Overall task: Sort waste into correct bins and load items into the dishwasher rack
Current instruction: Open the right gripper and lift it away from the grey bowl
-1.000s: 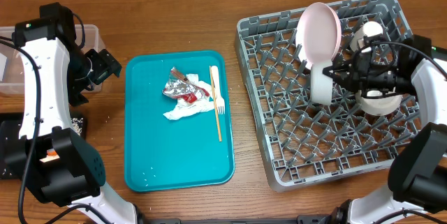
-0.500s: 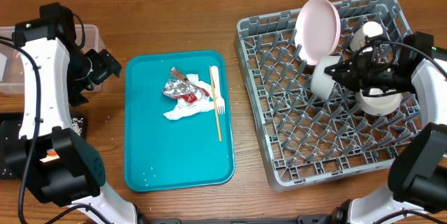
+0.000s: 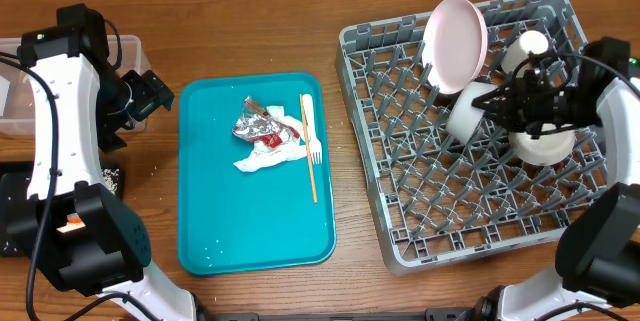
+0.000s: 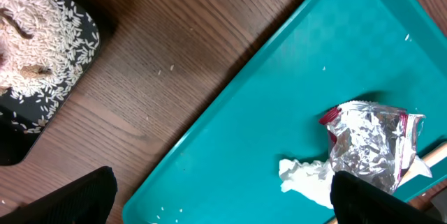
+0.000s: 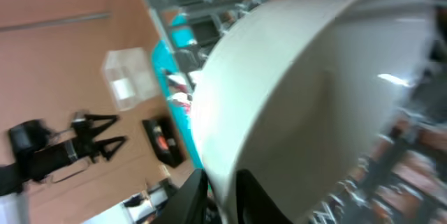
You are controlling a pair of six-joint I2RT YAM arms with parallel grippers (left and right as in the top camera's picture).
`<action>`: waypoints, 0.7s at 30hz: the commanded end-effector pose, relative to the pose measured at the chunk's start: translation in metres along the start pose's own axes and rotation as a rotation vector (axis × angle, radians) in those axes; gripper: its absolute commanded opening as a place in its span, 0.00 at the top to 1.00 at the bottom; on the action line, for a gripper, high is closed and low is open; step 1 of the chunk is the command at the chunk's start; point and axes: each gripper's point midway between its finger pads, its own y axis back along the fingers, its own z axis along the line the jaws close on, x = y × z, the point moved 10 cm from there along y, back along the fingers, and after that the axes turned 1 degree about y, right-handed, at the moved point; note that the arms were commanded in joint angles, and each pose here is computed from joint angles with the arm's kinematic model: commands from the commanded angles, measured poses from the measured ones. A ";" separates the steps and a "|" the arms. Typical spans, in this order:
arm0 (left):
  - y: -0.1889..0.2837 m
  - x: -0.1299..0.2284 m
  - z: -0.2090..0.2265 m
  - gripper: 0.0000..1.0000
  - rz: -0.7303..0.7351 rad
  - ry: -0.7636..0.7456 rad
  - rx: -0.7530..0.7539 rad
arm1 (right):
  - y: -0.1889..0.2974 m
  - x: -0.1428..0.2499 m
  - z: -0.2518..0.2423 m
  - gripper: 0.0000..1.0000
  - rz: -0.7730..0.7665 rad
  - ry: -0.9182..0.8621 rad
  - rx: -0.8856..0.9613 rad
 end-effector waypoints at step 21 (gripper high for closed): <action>0.008 -0.001 -0.002 0.00 -0.033 -0.023 0.010 | 0.104 0.047 0.069 0.25 -0.349 -0.025 0.535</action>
